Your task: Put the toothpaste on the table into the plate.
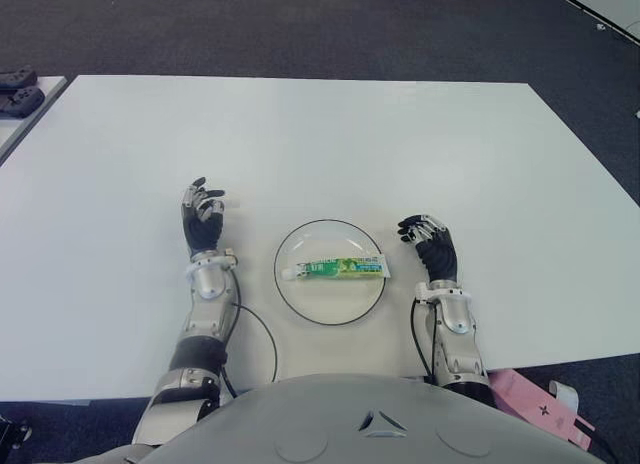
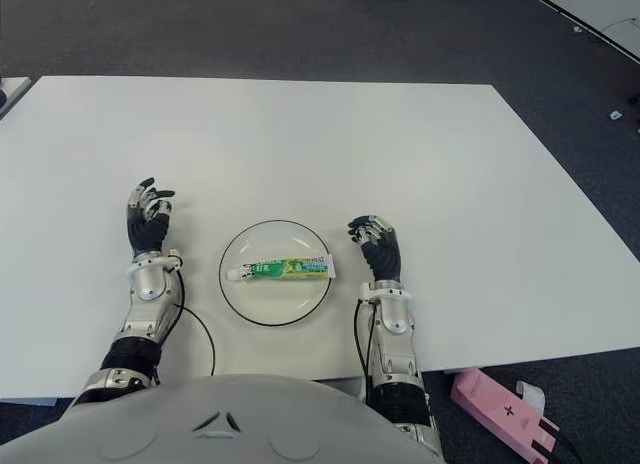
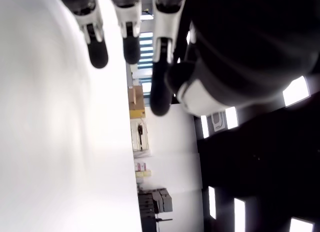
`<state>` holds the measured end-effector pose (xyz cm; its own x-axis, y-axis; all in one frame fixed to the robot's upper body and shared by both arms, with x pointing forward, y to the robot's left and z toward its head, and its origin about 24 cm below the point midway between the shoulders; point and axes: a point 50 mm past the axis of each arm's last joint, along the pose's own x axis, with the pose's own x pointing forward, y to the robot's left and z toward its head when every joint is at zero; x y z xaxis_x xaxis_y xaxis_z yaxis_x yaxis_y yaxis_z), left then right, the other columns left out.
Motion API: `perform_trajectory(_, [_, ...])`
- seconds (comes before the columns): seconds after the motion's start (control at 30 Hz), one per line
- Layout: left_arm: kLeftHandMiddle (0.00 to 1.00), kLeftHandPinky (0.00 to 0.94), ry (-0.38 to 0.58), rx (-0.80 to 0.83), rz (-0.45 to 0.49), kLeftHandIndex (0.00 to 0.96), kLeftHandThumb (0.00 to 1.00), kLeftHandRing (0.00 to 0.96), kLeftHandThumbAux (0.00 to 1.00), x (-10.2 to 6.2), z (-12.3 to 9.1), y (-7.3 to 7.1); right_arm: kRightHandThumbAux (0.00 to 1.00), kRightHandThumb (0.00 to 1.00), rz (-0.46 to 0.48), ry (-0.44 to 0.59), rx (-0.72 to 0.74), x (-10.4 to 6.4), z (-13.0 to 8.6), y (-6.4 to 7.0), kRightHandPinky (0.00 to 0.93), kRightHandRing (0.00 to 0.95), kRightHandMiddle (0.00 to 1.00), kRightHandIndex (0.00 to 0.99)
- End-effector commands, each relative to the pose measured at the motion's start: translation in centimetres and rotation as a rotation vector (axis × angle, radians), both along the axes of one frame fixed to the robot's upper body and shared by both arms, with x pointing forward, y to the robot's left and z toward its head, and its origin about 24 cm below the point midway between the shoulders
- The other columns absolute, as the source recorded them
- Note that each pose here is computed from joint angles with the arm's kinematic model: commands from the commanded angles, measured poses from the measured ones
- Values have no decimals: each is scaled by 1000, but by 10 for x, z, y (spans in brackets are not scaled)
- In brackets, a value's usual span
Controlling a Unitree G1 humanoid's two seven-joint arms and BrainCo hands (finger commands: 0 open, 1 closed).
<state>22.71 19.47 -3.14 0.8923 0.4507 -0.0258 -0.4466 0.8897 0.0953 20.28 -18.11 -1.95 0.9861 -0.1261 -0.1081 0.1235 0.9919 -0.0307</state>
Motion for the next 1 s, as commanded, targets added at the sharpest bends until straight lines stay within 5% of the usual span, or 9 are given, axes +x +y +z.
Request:
perform_trajectory(0.03, [414,377,15,-52,-23,420,708,370,727,0,-6,-4,726,709,0,54,-5,2,-11,-1,470,476,489,429])
perform_trajectory(1.0, [464,465,120,-8,-239,429,716,446,721,-23,-16,-16,729,711,33,32,-15,19,-14,10,483,488,478,428])
